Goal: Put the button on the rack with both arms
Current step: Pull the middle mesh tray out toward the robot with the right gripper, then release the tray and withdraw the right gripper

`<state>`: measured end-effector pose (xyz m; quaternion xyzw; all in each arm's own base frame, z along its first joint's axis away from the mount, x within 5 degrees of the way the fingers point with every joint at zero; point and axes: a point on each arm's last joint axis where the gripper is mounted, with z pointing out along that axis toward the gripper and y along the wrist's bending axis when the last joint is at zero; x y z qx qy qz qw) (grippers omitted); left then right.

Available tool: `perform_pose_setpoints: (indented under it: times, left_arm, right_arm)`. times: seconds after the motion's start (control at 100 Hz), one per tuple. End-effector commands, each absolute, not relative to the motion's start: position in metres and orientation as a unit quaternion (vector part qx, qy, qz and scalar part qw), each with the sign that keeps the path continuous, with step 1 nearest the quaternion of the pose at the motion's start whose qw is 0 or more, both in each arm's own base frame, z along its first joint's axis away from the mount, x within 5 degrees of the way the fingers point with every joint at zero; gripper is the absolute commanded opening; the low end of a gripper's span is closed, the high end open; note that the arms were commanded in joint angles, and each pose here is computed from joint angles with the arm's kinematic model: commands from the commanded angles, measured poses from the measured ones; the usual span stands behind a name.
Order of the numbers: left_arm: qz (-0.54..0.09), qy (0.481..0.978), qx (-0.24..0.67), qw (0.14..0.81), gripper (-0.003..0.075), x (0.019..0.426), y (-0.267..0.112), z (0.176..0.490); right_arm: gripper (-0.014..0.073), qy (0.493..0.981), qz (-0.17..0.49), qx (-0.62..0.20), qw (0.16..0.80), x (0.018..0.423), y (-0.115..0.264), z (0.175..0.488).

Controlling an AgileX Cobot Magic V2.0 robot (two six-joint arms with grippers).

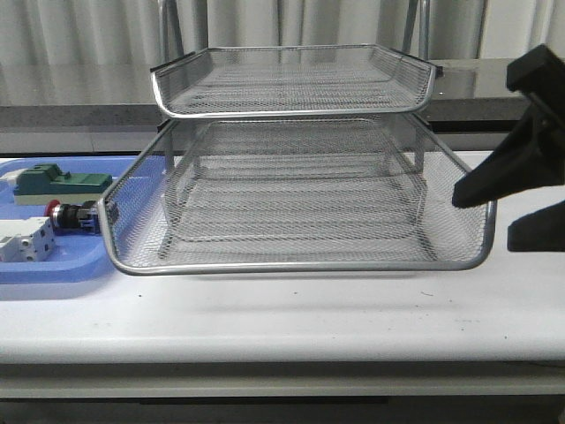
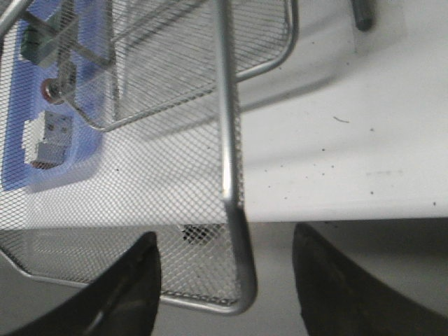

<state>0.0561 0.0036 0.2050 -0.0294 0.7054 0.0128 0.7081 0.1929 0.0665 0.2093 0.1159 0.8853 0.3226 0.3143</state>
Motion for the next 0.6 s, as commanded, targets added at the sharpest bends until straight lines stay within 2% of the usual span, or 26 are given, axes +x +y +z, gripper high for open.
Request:
perform_pose_setpoints:
  times: [0.0,0.16,0.32,0.46,0.59]
  left_arm:
    - [0.005,0.682,-0.030,0.730,-0.0020,0.055,0.003,0.198]
    - [0.005,0.682,-0.030,0.730,-0.0020,0.055,0.003,0.198]
    - [0.005,0.682,-0.030,0.730,-0.0020,0.055,0.003,0.198]
    - [0.005,0.682,-0.030,0.730,-0.0020,0.055,0.003,0.198]
    - [0.005,0.682,-0.030,0.730,-0.0020,0.055,0.003,0.198]
  right_arm:
    - [0.0439,0.871,0.339,0.086,0.346,0.187,0.068,0.229]
    - [0.0438,0.868,0.330,0.066,0.365,0.176,0.064,0.241]
    - [0.0438,0.885,0.304,0.041,0.349,0.169,0.057,0.251]
    - [0.0438,0.910,0.234,0.011,0.343,0.164,0.040,0.276]
    - [0.0434,0.914,0.157,0.004,0.373,0.155,0.024,0.307]
